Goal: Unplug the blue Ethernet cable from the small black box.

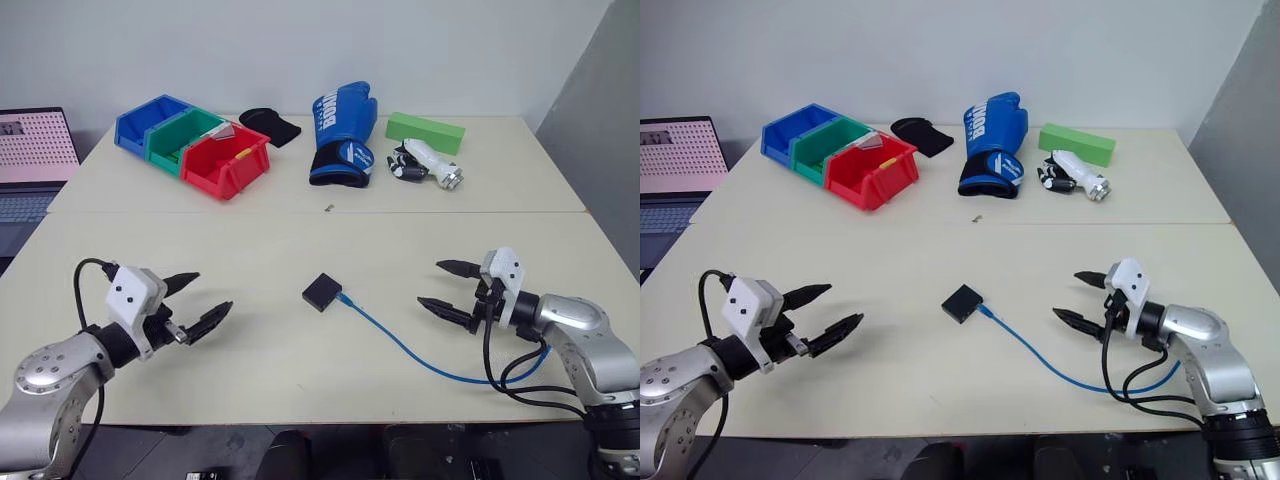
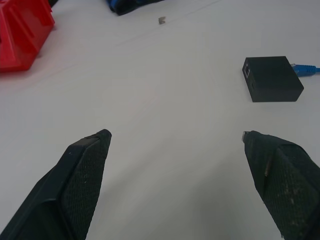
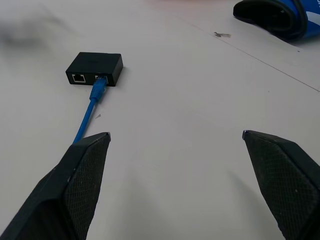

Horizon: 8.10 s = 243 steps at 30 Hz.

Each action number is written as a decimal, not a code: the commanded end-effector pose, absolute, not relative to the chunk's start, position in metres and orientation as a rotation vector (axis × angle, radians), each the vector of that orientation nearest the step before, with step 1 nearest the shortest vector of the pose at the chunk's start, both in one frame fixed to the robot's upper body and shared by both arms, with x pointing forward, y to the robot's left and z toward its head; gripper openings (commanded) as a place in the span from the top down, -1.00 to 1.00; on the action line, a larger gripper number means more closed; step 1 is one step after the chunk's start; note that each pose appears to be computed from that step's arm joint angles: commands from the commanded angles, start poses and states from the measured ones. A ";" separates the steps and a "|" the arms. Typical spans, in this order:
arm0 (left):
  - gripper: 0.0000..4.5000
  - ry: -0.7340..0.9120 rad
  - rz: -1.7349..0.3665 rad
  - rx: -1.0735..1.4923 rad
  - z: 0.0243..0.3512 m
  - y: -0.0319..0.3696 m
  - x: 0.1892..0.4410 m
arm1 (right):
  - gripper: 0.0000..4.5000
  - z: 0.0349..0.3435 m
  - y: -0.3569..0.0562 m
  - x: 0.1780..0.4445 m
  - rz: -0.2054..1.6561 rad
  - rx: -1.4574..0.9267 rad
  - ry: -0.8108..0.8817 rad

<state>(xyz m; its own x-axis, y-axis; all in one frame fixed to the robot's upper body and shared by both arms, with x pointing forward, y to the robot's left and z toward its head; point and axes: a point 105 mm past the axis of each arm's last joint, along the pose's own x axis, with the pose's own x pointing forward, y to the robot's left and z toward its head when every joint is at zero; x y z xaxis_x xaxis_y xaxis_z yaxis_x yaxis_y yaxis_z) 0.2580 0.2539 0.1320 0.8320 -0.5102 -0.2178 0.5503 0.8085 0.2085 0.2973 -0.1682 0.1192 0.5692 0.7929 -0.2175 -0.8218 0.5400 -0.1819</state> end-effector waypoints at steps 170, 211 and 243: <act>0.65 0.214 -1.453 -0.210 0.169 0.153 0.273 | -0.48 0.186 -0.010 0.274 1.468 0.249 0.229; 0.65 0.191 -1.356 -0.207 0.168 0.172 0.275 | 0.99 0.157 -0.075 0.313 1.254 0.165 0.335; 0.65 -0.143 -0.334 0.156 0.142 0.236 0.367 | -0.51 0.197 -0.070 0.313 1.245 -0.347 -0.054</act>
<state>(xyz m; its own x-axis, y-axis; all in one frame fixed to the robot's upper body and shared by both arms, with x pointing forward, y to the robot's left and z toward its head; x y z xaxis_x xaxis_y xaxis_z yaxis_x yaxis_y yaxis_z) 0.3670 0.2171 0.1351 0.9012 -0.4310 0.0466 0.4229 0.8977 0.1238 0.3297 -0.0877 0.1855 0.4176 0.8961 -0.1503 -0.8921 0.3729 -0.2553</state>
